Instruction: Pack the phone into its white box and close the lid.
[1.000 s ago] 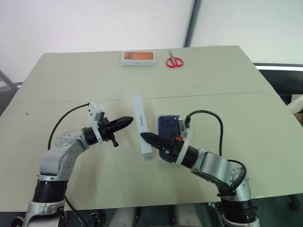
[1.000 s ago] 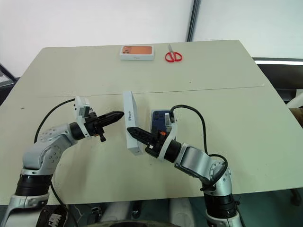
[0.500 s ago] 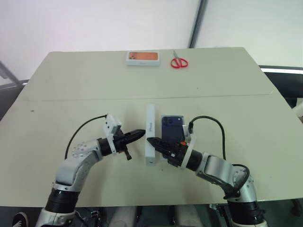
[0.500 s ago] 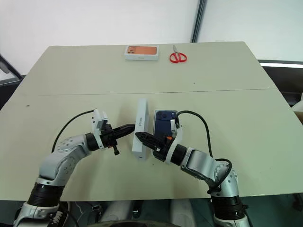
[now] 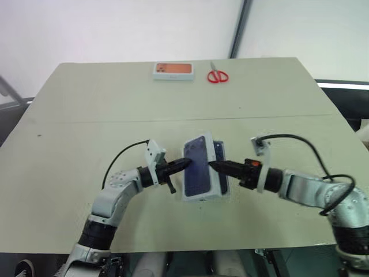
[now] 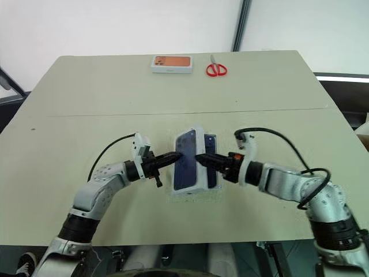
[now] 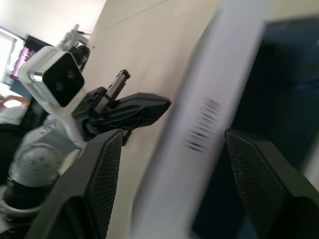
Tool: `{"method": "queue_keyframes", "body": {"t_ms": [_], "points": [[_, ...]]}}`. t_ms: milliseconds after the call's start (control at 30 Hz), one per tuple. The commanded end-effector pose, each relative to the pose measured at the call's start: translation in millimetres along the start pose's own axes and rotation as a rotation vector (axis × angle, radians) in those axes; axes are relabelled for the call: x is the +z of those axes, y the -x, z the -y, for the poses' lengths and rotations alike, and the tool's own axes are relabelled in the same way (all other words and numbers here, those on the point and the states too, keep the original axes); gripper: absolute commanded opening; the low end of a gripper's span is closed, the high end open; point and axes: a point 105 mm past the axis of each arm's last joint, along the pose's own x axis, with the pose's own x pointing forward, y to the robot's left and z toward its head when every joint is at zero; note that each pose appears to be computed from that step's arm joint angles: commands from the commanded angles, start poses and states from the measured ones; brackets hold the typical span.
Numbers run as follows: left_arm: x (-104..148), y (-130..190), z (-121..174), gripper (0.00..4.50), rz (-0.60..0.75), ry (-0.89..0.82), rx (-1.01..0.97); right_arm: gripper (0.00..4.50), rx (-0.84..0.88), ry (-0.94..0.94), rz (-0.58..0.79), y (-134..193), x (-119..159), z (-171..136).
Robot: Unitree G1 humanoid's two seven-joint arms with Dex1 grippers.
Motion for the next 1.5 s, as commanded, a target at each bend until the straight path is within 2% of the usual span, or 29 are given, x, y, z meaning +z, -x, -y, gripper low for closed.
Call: {"method": "queue_keyframes", "body": {"t_ms": [33,133,167,300,500,667,767,900,1067,1200,1433,1500], "points": [[5.3,-6.5,1.1,0.0,0.017,-0.043,-0.017,3.39,-0.021,0.231,0.019,7.9,13.8,1.5],[5.6,-9.3,-0.5,0.0,0.02,-0.04,-0.017,2.51,-0.161,0.377,0.053,11.1,21.1,29.2],[5.5,-9.2,-0.9,0.0,0.018,-0.044,-0.017,2.08,-0.184,0.406,0.061,10.9,21.8,33.6],[14.2,1.1,-6.0,0.0,0.018,-0.067,0.005,0.03,-0.128,0.615,0.084,2.5,22.7,19.4],[24.1,26.9,-11.1,0.0,-0.02,-0.1,0.037,0.03,-0.084,0.774,0.054,-4.7,13.9,14.8],[12.8,52.1,-19.8,0.0,-0.088,-0.09,0.092,0.03,-0.058,0.872,0.023,-10.1,3.2,12.0],[-2.6,58.2,-19.5,0.0,-0.142,-0.076,0.104,0.03,-0.059,0.889,0.019,-12.1,1.3,14.4],[-18.7,49.4,-14.7,0.0,-0.167,-0.055,0.092,0.03,-0.058,0.914,-0.003,-14.8,-3.0,16.0],[-24.4,28.2,-11.7,0.0,-0.16,-0.029,0.071,0.03,-0.067,0.931,-0.013,-16.4,-4.8,18.0],[-25.6,14.0,-11.0,0.0,-0.159,-0.037,0.055,0.03,-0.071,0.937,-0.017,-16.6,-5.7,18.0],[-24.1,7.8,-11.9,0.0,-0.153,-0.039,0.041,0.03,-0.083,0.947,-0.017,-14.9,-6.2,17.8],[-14.5,-2.7,-10.2,0.0,-0.112,-0.032,0.032,0.03,-0.106,0.934,-0.02,-12.6,-6.9,22.9]]}}
